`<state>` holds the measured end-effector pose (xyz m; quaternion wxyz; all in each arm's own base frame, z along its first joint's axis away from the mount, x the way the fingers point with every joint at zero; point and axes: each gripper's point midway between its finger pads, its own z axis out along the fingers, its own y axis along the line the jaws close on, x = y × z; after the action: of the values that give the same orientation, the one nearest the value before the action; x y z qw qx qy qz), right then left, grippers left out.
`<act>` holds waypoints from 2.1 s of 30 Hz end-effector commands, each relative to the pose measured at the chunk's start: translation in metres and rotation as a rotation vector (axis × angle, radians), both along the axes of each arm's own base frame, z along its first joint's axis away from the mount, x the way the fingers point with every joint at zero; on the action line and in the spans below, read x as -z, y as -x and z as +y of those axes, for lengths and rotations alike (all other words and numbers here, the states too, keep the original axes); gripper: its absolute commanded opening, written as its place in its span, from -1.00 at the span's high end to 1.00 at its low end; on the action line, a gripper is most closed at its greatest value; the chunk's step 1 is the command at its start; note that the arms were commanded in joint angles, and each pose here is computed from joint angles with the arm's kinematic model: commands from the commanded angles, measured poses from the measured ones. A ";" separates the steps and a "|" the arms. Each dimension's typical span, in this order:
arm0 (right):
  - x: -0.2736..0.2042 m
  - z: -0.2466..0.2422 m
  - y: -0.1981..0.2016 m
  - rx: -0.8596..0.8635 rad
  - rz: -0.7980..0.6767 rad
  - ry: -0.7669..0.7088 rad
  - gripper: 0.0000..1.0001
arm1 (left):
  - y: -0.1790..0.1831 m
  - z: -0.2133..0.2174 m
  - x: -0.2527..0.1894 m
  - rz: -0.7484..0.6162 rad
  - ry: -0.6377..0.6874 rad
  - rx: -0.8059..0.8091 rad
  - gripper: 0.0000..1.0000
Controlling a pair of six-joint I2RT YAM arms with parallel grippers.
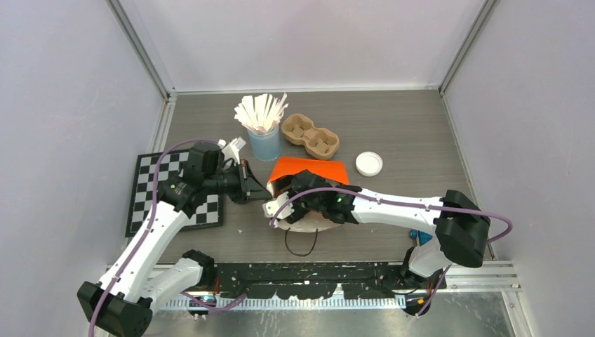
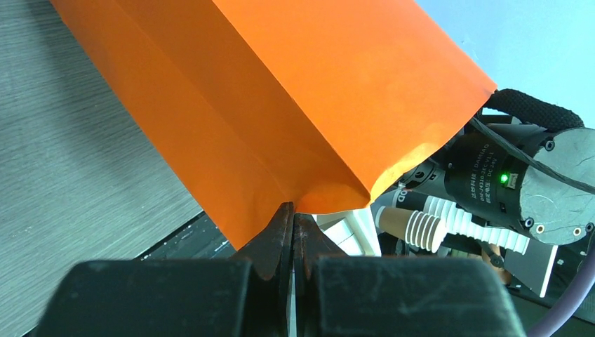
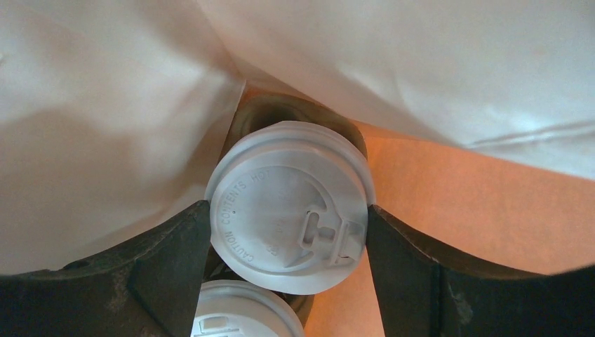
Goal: Pack the takeout coffee
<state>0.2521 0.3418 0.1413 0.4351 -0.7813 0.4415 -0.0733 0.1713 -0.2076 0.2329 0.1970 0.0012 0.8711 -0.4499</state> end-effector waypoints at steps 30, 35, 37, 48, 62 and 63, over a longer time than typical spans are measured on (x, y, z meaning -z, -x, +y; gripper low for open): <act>-0.002 0.009 -0.025 0.075 -0.067 -0.036 -0.51 | 0.004 -0.009 -0.017 0.020 0.063 0.050 1.00; -0.010 0.009 -0.023 0.066 -0.061 -0.047 -0.56 | 0.003 -0.009 -0.018 0.018 0.062 0.048 1.00; -0.013 0.010 -0.020 0.053 -0.052 -0.052 -0.58 | 0.002 -0.009 -0.019 0.018 0.063 0.046 1.00; -0.020 0.007 -0.011 0.038 -0.010 -0.070 -0.67 | 0.000 -0.010 -0.018 0.026 0.061 0.047 1.00; -0.028 0.001 -0.007 0.038 0.034 -0.107 -0.82 | 0.000 -0.009 -0.016 0.031 0.053 0.039 1.00; -0.027 -0.001 -0.007 0.040 0.038 -0.105 -0.82 | 0.000 -0.009 -0.015 0.032 0.052 0.040 1.00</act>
<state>0.2542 0.3422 0.1372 0.4312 -0.7770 0.4549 -0.0583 0.1769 -0.2122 0.2323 0.1756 -0.0084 0.8716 -0.4577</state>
